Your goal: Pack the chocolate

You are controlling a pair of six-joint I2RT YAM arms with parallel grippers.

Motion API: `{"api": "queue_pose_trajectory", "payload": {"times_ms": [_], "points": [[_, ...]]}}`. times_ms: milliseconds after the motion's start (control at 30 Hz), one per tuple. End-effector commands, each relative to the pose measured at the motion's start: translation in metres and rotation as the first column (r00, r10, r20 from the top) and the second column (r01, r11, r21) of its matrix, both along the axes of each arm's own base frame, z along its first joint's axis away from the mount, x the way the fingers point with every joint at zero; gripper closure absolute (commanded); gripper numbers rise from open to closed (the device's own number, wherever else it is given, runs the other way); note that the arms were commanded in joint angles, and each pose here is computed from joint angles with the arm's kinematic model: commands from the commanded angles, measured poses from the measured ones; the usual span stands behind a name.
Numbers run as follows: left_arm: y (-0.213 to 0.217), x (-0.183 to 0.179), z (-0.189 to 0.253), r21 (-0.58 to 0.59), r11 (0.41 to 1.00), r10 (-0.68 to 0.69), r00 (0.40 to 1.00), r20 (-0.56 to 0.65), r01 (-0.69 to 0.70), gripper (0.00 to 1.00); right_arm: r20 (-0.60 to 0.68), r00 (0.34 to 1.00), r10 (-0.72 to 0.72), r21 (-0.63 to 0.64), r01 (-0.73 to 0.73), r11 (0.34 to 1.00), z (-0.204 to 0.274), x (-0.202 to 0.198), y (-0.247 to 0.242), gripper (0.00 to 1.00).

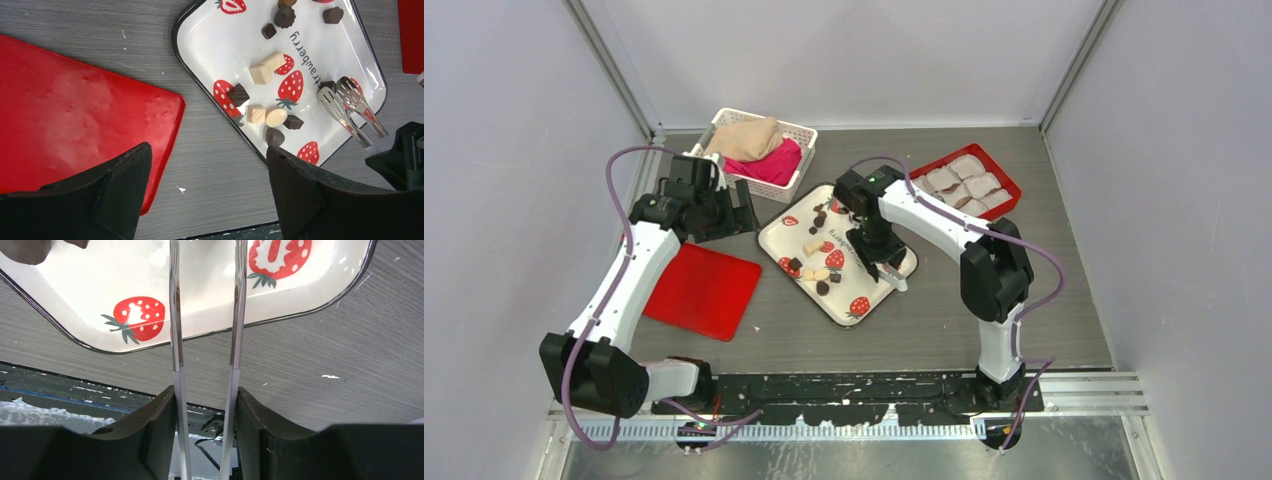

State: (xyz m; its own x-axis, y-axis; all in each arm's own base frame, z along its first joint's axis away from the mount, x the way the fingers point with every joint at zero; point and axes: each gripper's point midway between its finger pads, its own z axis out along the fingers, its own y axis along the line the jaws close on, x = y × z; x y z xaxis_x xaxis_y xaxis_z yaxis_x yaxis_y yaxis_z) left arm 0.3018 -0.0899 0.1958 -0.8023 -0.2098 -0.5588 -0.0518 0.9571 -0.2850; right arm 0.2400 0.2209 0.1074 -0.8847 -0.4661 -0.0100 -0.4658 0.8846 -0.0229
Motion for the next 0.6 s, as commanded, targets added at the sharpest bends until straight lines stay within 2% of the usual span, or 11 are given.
{"api": "queue_pose_trajectory", "payload": {"times_ms": [0,233,433,567], "points": [[-0.003,0.001,0.016,-0.026,1.000,0.004,0.998,0.061,-0.003,0.15,0.048,0.998,0.040,0.030,-0.041,0.999,0.010,0.008,0.009,0.52],[-0.001,-0.001,0.016,-0.023,1.000,0.009,0.998,0.063,-0.008,0.15,0.055,0.998,0.035,0.027,-0.036,0.999,0.014,0.009,0.008,0.63],[-0.001,-0.003,0.016,-0.024,1.000,0.012,0.998,0.061,-0.010,0.15,0.095,0.995,0.019,0.049,-0.023,0.999,0.027,0.013,0.010,0.89],[0.000,-0.003,0.016,-0.023,1.000,0.014,0.998,0.065,-0.012,0.15,0.169,0.986,-0.008,0.080,-0.006,0.997,0.046,0.023,0.012,0.99]]}}
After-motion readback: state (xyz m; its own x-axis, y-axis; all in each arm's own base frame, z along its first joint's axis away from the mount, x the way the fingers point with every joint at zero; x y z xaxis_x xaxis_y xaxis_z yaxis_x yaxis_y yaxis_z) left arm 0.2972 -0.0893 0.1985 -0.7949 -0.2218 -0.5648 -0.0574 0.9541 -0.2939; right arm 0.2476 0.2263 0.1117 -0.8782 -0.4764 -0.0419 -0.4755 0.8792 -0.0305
